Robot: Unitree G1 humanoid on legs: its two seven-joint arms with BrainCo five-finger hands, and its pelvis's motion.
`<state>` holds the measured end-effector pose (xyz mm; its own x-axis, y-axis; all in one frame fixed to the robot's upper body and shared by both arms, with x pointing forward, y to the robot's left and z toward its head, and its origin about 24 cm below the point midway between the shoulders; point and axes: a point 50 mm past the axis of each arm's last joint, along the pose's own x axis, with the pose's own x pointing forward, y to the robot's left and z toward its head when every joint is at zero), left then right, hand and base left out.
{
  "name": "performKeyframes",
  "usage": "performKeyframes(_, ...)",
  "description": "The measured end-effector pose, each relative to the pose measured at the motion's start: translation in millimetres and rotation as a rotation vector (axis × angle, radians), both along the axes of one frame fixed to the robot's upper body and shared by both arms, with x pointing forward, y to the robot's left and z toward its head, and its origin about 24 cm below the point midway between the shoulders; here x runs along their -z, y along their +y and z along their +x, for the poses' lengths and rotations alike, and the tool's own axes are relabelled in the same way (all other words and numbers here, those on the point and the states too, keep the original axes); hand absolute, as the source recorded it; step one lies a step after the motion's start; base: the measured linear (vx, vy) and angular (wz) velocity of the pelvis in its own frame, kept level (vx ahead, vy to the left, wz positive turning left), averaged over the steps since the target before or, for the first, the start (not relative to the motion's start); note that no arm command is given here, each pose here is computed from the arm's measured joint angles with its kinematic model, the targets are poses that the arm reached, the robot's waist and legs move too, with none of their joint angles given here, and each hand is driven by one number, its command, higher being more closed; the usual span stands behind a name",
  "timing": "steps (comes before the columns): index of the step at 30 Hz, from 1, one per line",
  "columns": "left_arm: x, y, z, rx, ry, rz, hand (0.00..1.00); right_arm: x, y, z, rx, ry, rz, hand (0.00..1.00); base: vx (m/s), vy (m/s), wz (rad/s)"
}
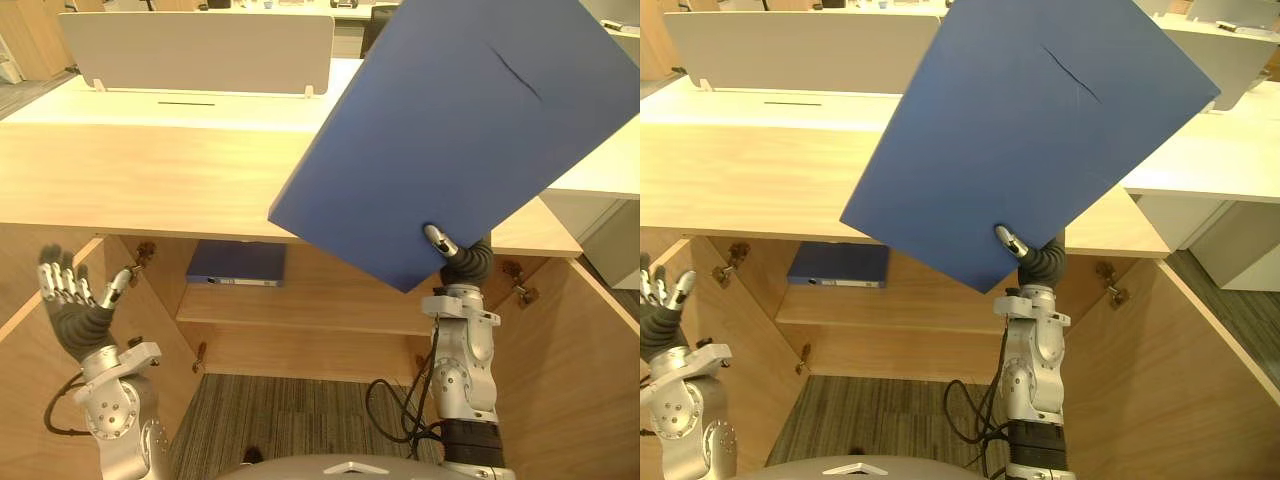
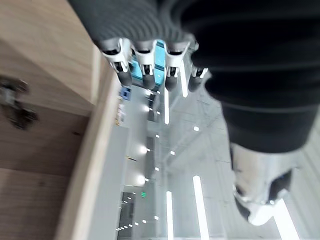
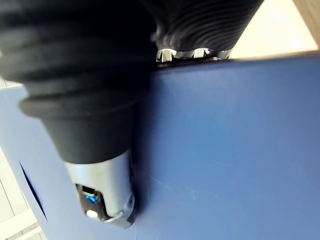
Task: Walk over to the cabinet, pick up the folder, carry it to the office cabinet, place the folder inside the office cabinet, then close the office cabinet door
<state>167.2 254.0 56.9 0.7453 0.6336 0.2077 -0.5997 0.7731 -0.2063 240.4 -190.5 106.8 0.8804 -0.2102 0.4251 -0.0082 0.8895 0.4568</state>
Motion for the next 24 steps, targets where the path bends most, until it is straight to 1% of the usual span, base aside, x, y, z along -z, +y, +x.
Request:
performKeyframes(1,19,2,-3,-0.018,0.091,-0.039,0.0,2,-1,-1,0.008,0.015,-0.005,1.0,0.0,0.0,0.0)
performKeyframes(2,26,3,-4,-0.022,0.128,-0.049,0.0,3,-1,-2,0.013,0.018,-0.015,1.0,0.0,0.0,0.0)
performKeyframes(4,48,3,-9,-0.023,0.25,-0.061,0.0,3,-1,-2,0.021,0.022,-0.036,1.0,0.0,0.0,0.0)
performKeyframes(5,53,2,-10,-0.022,0.277,-0.066,0.0,3,-1,-2,0.022,0.024,-0.04,1.0,0.0,0.0,0.0)
performKeyframes(7,74,1,-15,-0.01,0.407,-0.054,0.0,5,-1,-4,0.031,0.041,-0.075,1.0,0.02,0.004,0.0)
performKeyframes(8,80,1,-17,-0.005,0.439,-0.052,0.0,6,-1,-4,0.032,0.047,-0.085,1.0,0.03,0.007,0.0)
performKeyframes(10,105,-2,-26,0.028,0.587,-0.053,0.0,9,3,-5,0.043,0.072,-0.131,1.0,0.04,0.005,-0.01)
performKeyframes(11,111,-3,-29,0.04,0.623,-0.056,0.0,9,4,-5,0.044,0.075,-0.14,1.0,0.04,0.003,-0.01)
performKeyframes(13,138,-5,-46,0.061,0.773,-0.08,0.0,9,10,-5,0.028,0.08,-0.162,1.0,0.04,0.0,-0.01)
performKeyframes(16,162,-9,-66,0.085,0.932,-0.107,0.0,10,21,-4,-0.008,0.087,-0.199,1.0,0.0,0.0,0.0)
performKeyframes(17,166,-10,-69,0.095,0.956,-0.113,0.0,11,23,-4,-0.017,0.087,-0.208,1.0,0.03,-0.006,-0.05)
performKeyframes(19,179,-17,-80,0.17,1.063,-0.09,0.0,11,35,-4,-0.07,0.085,-0.261,1.0,0.02,-0.002,-0.05)
performKeyframes(24,192,-28,-90,0.274,1.174,-0.048,0.0,11,54,-5,-0.148,0.077,-0.398,1.0,0.01,0.004,-0.05)
